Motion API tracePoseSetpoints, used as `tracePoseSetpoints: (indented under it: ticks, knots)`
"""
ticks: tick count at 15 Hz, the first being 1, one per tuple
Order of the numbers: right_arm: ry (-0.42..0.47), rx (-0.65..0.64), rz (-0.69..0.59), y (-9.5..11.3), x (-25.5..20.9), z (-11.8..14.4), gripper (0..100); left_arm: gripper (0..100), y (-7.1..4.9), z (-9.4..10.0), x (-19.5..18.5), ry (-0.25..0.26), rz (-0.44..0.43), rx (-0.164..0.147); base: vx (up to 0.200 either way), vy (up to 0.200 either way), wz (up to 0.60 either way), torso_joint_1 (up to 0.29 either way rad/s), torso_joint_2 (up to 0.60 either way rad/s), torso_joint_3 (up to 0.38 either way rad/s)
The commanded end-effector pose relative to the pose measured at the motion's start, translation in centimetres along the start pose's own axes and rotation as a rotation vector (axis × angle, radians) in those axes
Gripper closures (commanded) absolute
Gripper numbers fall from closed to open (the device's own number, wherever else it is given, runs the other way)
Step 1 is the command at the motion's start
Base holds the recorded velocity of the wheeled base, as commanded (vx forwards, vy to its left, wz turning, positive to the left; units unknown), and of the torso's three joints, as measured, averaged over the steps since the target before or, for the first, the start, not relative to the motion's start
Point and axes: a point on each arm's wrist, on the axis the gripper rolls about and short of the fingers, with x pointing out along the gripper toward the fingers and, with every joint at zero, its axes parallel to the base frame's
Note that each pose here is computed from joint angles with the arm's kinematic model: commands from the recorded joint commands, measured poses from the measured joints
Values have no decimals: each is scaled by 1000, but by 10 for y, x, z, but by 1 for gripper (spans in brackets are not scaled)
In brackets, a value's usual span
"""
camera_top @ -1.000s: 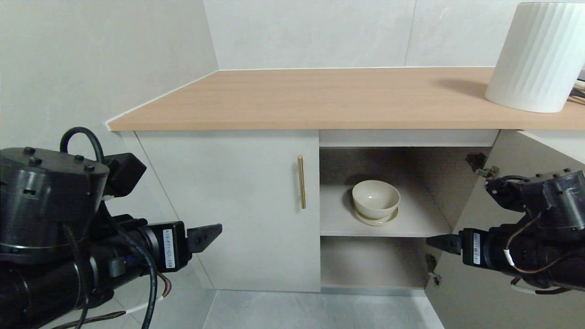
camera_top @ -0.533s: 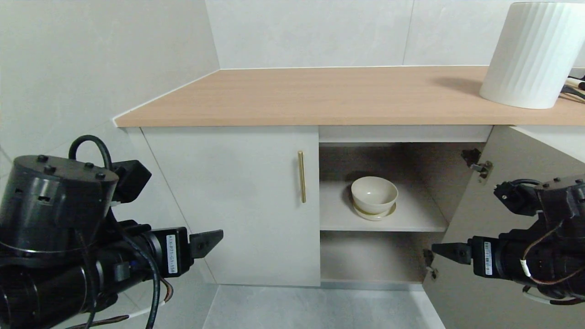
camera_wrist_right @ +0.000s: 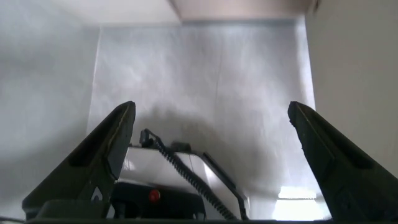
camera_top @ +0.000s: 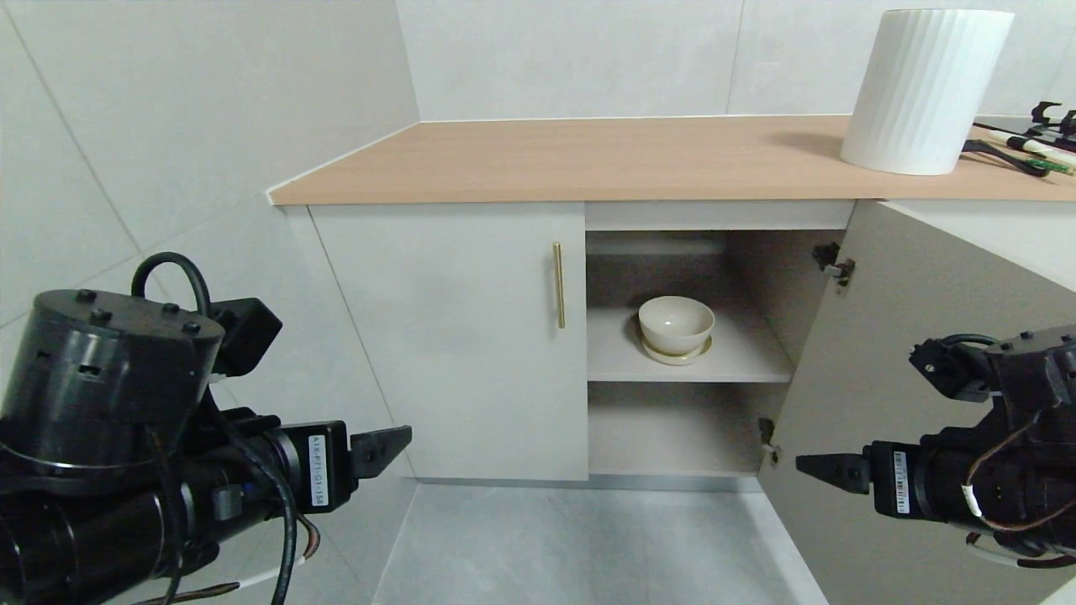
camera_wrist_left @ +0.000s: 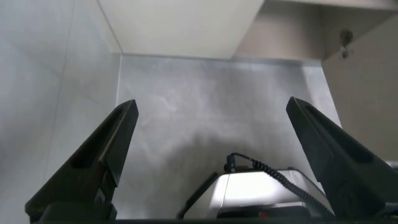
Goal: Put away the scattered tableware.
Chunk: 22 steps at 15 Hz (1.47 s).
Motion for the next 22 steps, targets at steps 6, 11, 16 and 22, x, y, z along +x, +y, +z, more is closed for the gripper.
tracePoseSetpoints:
  ticks: [6,11,16,22]
  knots:
    - [2,-3,6,2,0,0,0,0,0,-1,1,4,3,3,-133,0,0,2,2,2]
    - [3,-4,5,2,0,0,0,0,1,-2,1,10,4,7,0,0,0,0,0,0]
    - [-22,0,16,0,-10,1,0,0,0,-3,2,11,4,11,0,0,0,0,0,0]
    - [-2,-3,12,-7,-38,-7,0,0,0,-3,1,10,4,11,0,-100,0,0,1,1]
